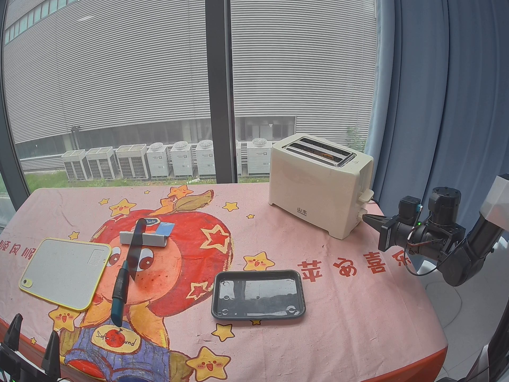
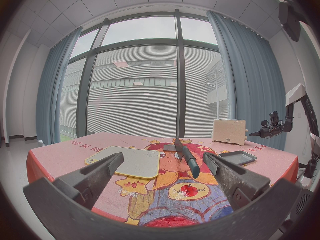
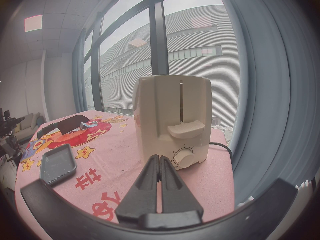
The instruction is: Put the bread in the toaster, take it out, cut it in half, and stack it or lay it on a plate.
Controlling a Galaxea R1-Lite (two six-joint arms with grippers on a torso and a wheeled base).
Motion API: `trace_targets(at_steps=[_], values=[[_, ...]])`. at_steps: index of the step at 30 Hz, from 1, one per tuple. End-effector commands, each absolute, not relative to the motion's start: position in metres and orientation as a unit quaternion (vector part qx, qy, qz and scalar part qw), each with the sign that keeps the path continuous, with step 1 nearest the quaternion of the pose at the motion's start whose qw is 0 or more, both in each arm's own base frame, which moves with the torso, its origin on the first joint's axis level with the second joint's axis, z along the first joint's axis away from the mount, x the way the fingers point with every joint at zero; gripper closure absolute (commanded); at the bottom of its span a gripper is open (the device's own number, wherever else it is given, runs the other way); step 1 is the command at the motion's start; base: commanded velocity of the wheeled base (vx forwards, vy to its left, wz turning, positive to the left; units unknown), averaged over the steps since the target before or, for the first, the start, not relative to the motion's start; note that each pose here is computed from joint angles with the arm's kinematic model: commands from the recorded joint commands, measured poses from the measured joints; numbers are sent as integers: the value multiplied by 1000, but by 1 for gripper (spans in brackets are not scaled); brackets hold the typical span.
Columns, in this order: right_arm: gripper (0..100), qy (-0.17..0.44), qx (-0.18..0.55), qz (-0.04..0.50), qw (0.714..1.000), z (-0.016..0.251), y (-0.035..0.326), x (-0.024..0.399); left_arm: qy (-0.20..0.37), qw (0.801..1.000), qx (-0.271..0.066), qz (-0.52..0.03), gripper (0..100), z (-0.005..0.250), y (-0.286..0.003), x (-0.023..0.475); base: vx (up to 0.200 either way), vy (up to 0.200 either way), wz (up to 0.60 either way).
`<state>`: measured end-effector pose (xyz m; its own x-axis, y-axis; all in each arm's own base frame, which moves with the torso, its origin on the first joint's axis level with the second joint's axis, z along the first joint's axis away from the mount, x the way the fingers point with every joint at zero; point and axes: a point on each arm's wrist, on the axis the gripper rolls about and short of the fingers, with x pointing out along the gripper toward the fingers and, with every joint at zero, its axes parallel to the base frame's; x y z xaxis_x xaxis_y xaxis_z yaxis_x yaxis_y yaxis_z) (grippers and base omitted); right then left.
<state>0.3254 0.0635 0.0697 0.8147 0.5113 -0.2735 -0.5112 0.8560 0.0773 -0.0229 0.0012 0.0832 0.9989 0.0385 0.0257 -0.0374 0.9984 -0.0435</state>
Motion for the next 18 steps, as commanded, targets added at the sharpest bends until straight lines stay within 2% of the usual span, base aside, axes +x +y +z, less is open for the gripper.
trace_targets(at_steps=[1, 12, 18], values=[[100, 155, 3, 263, 952, 59, 69, 330, -11, 1000, -22, 19, 0, 79, 1, -23, 0, 0, 0], [100, 134, 19, 214, 967, 56, 77, 347, -11, 1000, -22, 20, 0, 79, 1, -23, 0, 0, 0], [100, 129, 20, 211, 969, 58, 77, 349, -11, 1000, -22, 19, 0, 79, 1, -23, 0, 0, 0]])
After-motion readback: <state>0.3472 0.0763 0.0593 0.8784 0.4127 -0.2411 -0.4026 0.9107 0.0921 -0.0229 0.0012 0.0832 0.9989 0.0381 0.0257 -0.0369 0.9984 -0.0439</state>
